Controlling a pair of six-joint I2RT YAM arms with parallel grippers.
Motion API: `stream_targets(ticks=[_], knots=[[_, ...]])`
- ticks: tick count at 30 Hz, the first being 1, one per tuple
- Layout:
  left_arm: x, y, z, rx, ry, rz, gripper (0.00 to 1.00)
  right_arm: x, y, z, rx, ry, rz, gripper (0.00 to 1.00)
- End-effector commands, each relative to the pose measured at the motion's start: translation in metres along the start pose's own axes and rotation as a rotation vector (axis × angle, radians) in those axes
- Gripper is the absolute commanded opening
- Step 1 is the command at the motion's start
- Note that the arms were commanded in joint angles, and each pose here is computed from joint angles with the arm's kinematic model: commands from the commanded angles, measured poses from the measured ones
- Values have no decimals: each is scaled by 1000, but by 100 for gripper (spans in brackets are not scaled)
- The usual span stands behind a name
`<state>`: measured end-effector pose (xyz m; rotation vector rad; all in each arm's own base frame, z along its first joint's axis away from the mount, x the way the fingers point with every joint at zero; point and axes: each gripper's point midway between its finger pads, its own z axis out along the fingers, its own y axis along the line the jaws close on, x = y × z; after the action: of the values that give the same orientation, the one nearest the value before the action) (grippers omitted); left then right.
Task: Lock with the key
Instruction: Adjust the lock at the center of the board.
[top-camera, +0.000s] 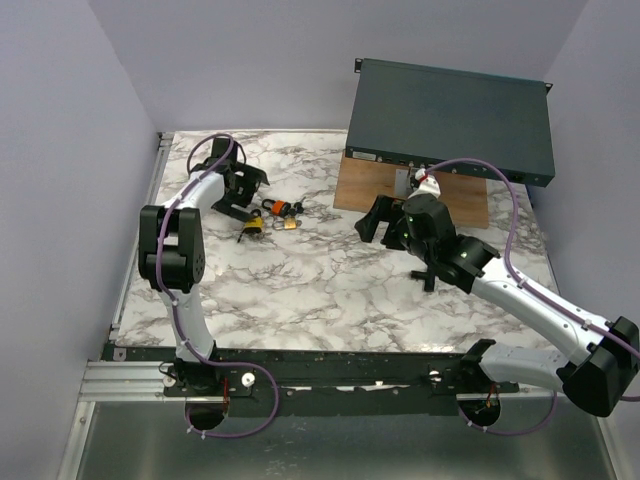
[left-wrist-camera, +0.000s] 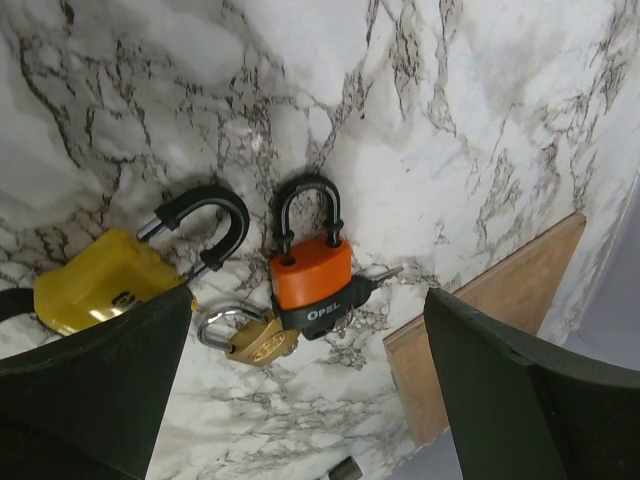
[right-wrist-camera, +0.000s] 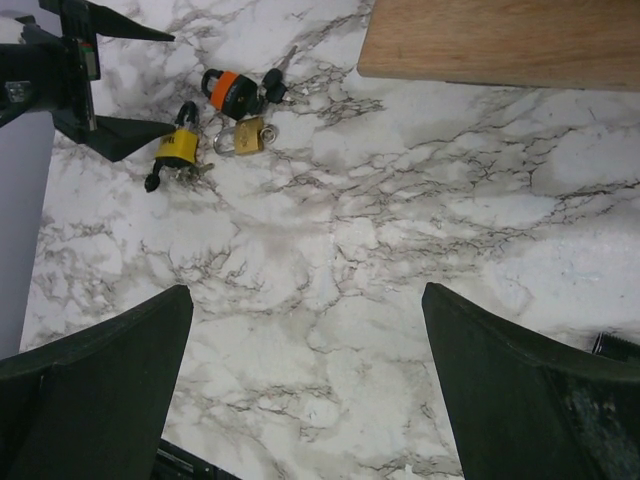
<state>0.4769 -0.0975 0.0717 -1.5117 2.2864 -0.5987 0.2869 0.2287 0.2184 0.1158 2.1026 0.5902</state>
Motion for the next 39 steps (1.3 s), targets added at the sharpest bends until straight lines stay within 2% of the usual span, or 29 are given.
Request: stream_targets(ticks=[1,6,12,15,19,25,29,32,35,39], knots=[[17,32,-24,-104,-37,-61,99,15,-4,-5,-12,40,14,100],[43,68,-35,-87,-41,-46,98,31,-9,-4,-24,76,21,100],[9,40,-79,-57,-203,266,98,34,-8,-7,-41,86,25,100],[6,9,-85,78,-189,344,99,31,-7,-7,-43,75,24,100],[4,-17,-65,129,-104,263,98,31,-3,-4,-47,88,16,100],[-11,-14,-19,39,-71,60,98,25,4,-10,-61,98,4,100],[-5,-9,2,-16,-14,-27,99,20,1,-13,-45,90,-3,100],[-2,-2,-3,-84,-29,-82,98,19,0,-15,-40,89,-8,100],[-1,23,-12,-216,-60,-145,98,20,0,-13,-39,93,-10,100],[8,53,-20,-350,-43,-216,98,29,0,-7,-43,121,-14,100]])
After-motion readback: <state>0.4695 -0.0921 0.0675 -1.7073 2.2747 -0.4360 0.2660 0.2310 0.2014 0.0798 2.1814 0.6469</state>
